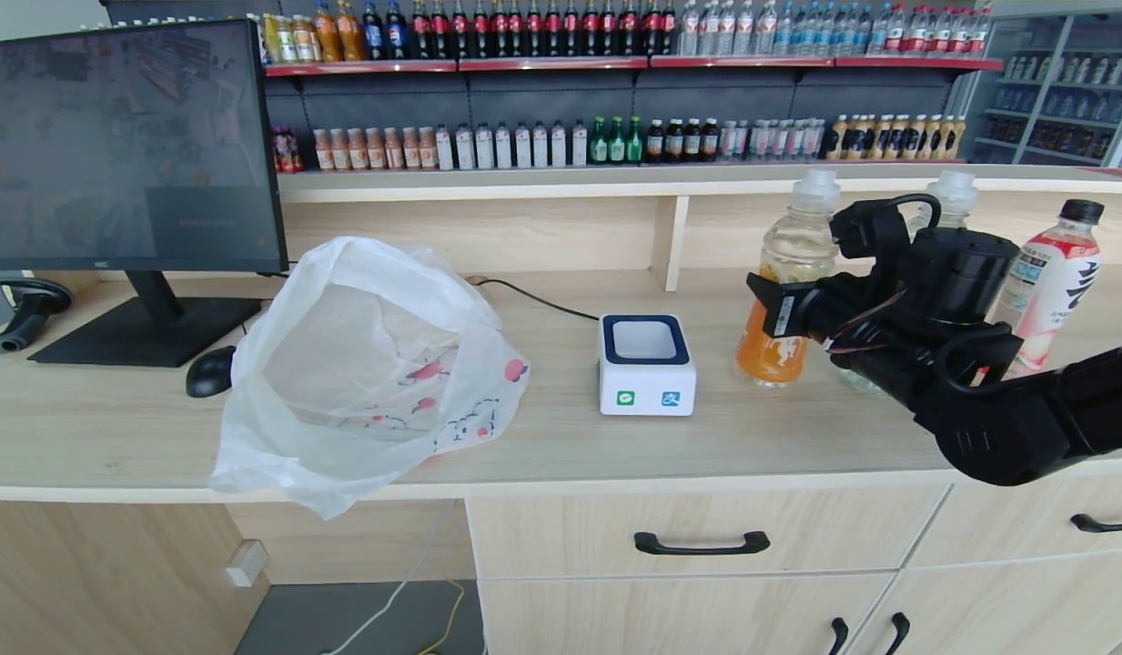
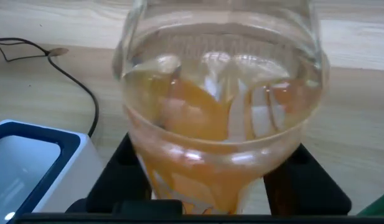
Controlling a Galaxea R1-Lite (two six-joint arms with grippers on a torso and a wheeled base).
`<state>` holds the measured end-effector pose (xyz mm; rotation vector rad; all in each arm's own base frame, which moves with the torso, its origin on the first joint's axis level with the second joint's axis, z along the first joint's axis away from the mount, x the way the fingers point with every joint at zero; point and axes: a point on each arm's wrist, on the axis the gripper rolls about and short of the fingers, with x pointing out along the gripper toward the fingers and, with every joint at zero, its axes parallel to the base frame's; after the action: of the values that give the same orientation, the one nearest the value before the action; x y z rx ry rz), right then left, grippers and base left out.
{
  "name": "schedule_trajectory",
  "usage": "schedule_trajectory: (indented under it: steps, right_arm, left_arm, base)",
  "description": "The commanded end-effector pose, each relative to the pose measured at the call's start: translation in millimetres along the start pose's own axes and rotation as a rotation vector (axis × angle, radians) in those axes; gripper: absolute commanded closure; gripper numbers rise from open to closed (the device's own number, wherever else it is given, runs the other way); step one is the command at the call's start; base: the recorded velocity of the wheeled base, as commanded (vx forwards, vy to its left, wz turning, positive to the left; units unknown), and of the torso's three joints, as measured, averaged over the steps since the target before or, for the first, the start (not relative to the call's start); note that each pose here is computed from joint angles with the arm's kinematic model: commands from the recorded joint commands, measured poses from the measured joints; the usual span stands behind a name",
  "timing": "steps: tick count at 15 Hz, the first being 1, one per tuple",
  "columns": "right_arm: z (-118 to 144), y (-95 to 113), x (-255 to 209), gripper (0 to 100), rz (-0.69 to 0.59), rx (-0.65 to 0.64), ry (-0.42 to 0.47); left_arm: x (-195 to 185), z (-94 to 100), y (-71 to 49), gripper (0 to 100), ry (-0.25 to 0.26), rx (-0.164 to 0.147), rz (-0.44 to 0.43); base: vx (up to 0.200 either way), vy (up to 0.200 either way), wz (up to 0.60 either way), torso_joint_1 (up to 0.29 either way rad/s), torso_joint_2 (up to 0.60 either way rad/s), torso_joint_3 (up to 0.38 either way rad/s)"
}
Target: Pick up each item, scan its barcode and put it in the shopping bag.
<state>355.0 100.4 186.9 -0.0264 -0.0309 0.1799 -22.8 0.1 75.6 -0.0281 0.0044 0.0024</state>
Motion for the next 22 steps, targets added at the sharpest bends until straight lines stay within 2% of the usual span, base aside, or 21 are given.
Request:
schedule_trajectory:
  steps: [1, 8, 11, 15, 18, 22]
  right_arm:
    - [2.5, 0.0, -1.6, 100, 0.0, 0.007, -0.008]
    - [8.3, 1.2, -4.7, 100, 0.006, 0.01, -0.027]
    - [23.7, 10.0, -14.8, 100, 0.033, 0.046, -0.068]
    - [31.5, 6.4, -35.3, 100, 0.033, 0.047, -0.085]
    - [40.8, 3.6, -74.2, 100, 0.06, 0.045, -0.105]
    - [33.8, -1.6, -125.1, 100, 0.141, 0.034, -0.089]
  left_arm:
    - [0.0, -0.1, 0.0, 0, 0.0, -0.001, 0.001]
    - [0.0, -0.1, 0.0, 0, 0.0, -0.001, 0.001]
    - [0.0, -0.1, 0.0, 0, 0.0, -0.001, 0.001]
    - [0.0, -0.1, 0.0, 0, 0.0, -0.001, 0.001]
    - [0.0, -0.1, 0.0, 0, 0.0, -0.001, 0.001]
    - [0.0, -0.1, 0.0, 0, 0.0, -0.001, 0.001]
  base:
    - [0.0, 0.0, 0.0, 0.0, 0.0, 0.0]
    - [0.0, 0.0, 0.0, 0.0, 0.0, 0.0]
    - [0.0, 0.0, 0.0, 0.0, 0.0, 0.0]
    - [0.0, 0.0, 0.0, 0.0, 0.0, 0.0]
    - [0.0, 0.0, 0.0, 0.0, 0.0, 0.0]
    - [0.0, 0.0, 0.0, 0.0, 0.0, 0.0]
